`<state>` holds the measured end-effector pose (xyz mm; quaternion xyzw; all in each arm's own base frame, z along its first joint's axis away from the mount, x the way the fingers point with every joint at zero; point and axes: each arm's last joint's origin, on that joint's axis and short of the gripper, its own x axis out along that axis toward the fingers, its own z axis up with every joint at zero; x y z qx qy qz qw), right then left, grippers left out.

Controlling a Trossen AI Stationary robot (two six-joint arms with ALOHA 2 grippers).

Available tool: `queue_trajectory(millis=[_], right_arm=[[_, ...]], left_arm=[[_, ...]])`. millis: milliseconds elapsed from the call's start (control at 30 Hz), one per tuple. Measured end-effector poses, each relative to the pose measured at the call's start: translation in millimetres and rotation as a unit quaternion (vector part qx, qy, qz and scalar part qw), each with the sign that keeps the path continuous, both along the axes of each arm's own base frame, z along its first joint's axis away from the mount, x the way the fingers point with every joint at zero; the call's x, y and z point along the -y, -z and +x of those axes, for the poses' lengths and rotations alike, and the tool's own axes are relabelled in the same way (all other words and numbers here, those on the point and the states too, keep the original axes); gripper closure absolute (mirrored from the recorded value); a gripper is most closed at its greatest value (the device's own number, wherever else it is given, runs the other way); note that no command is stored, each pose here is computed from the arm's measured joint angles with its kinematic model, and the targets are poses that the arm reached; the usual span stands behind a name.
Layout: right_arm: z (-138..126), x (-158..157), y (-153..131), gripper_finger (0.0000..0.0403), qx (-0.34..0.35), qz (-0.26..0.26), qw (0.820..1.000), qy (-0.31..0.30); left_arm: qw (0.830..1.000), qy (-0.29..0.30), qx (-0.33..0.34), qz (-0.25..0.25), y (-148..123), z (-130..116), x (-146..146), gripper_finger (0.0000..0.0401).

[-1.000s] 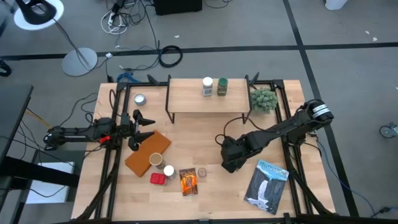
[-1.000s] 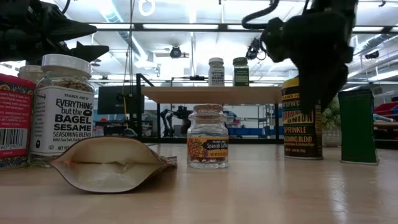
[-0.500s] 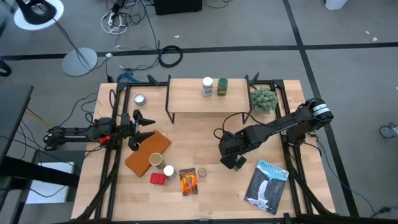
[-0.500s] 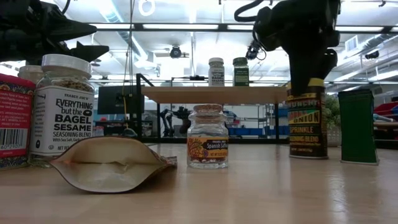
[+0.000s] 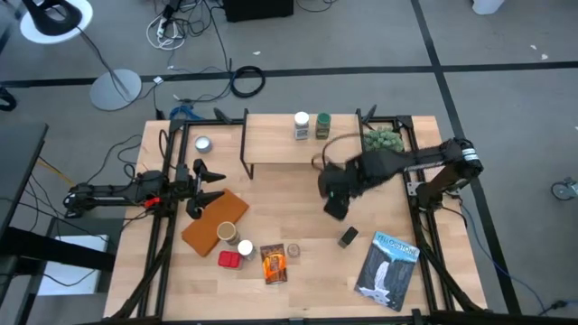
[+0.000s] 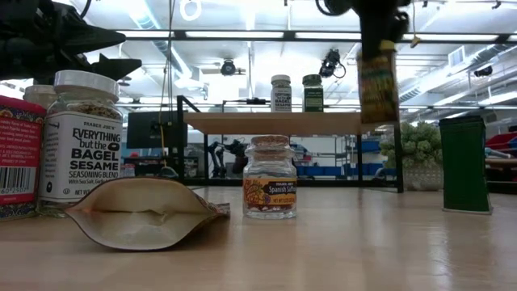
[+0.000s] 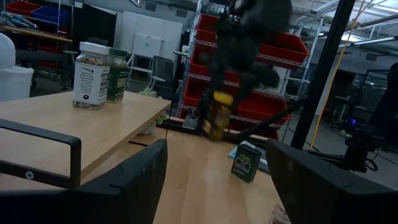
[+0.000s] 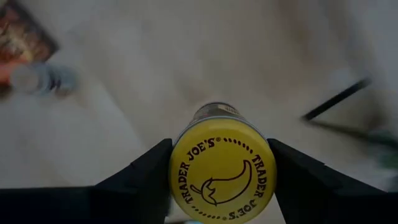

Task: Shelf spices
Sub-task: Put the yellow seasoning bottle on the shelf

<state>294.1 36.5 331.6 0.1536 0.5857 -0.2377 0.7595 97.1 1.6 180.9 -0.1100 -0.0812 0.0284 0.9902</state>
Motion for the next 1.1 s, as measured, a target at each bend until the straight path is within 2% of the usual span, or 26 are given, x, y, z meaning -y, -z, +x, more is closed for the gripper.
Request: queue_trajectory(millis=[200, 367, 533, 667, 767, 1100], right_arm=[[-5.8, 51.1, -45.1, 0.0178, 0.019, -0.051, 0.998, 0.008], [-13.8, 98.5, -64.1, 0.017, 0.029, -0.078, 0.997, 0.011], [-24.5, 143.9, -63.0, 0.0172, 0.017, -0.066, 0.998, 0.018], [-30.4, 169.4, -62.7, 0.0171, 0.023, -0.068, 0.997, -0.013], [-32.9, 183.2, -62.0, 0.0171, 0.039, -0.058, 0.996, -0.047], [-36.6, 209.7, -47.4, 0.0171, 0.004, -0.042, 0.991, -0.129]], left_arm=[[1.0, 0.0, 0.0, 0.0, 0.0, 0.0, 0.0, 0.0123], [1.0, 0.0, 0.0, 0.0, 0.0, 0.0, 0.0, 0.0123], [1.0, 0.0, 0.0, 0.0, 0.0, 0.0, 0.0, 0.0123], [1.0, 0.0, 0.0, 0.0, 0.0, 0.0, 0.0, 0.0123], [1.0, 0.0, 0.0, 0.0, 0.0, 0.0, 0.0, 0.0123], [1.0, 0.0, 0.0, 0.0, 0.0, 0.0, 0.0, 0.0123]])
